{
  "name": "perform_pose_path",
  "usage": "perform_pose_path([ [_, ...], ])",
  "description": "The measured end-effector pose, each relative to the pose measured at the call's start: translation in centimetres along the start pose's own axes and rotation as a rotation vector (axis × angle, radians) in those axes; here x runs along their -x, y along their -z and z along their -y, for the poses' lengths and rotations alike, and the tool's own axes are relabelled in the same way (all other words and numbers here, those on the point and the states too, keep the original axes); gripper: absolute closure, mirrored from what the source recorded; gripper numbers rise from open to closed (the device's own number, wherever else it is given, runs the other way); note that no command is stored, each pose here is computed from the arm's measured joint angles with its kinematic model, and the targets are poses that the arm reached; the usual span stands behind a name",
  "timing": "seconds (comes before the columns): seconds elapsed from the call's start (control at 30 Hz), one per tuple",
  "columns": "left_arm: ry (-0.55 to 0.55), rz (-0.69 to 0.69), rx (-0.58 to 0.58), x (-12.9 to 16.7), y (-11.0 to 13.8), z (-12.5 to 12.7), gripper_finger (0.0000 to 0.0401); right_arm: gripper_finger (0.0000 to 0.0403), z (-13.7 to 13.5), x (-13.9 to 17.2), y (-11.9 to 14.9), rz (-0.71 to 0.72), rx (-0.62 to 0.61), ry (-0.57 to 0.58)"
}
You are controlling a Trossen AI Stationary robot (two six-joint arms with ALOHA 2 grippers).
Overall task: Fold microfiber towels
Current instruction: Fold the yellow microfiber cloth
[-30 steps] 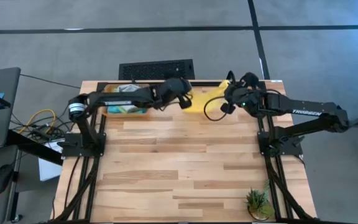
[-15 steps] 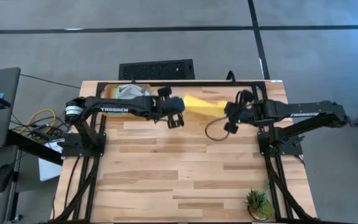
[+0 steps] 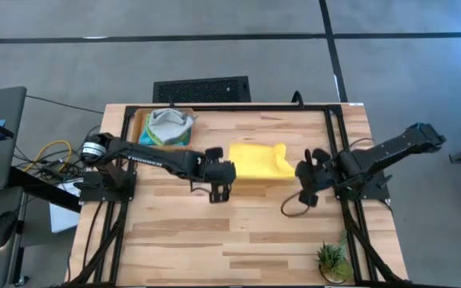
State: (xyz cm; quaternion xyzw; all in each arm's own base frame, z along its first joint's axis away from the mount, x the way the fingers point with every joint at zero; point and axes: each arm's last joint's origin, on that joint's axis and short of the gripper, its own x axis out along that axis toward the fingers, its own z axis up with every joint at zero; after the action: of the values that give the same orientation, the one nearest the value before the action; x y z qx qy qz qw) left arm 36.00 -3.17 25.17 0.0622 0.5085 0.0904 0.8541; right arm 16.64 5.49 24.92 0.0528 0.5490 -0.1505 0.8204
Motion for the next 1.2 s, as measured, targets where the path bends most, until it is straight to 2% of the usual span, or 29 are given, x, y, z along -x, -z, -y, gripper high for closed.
perform_pose_path([
  [0.17,0.082,-0.012,-0.009,0.4,0.4,2.5,0.0401,0.0394,-2.3,0.8,1.4,-0.023,-0.010,-0.126],
  [0.23,0.070,0.004,-0.016,0.6,0.4,3.1,0.0401,0.0394,-2.9,1.1,1.9,-0.015,0.004,-0.150],
  [0.33,-0.010,0.036,-0.029,0.8,0.3,3.6,0.0401,0.0394,-3.3,1.4,2.2,0.031,0.027,-0.136],
  [0.57,-0.240,0.118,-0.034,1.0,-0.7,2.1,0.0401,0.0394,-2.2,1.0,1.1,0.130,0.093,0.008],
  [0.77,-0.503,0.169,-0.046,2.3,-2.7,-0.8,0.0401,0.0394,0.4,2.5,-2.1,0.300,0.157,0.314],
  [0.87,-0.626,0.201,-0.022,3.9,-4.1,-2.2,0.0401,0.0394,1.7,4.1,-3.5,0.369,0.111,0.445],
  [0.97,-0.629,0.208,-0.009,5.2,-4.6,-2.7,0.0401,0.0394,1.9,4.5,-3.7,0.357,0.085,0.429],
  [1.03,-0.615,0.172,-0.047,5.2,-4.2,-2.2,0.0401,0.0394,1.7,4.2,-3.2,0.316,0.106,0.400],
  [1.2,-0.698,0.149,-0.092,5.7,-3.8,-1.5,0.0401,0.0397,1.0,4.6,-3.0,0.312,0.192,0.418],
])
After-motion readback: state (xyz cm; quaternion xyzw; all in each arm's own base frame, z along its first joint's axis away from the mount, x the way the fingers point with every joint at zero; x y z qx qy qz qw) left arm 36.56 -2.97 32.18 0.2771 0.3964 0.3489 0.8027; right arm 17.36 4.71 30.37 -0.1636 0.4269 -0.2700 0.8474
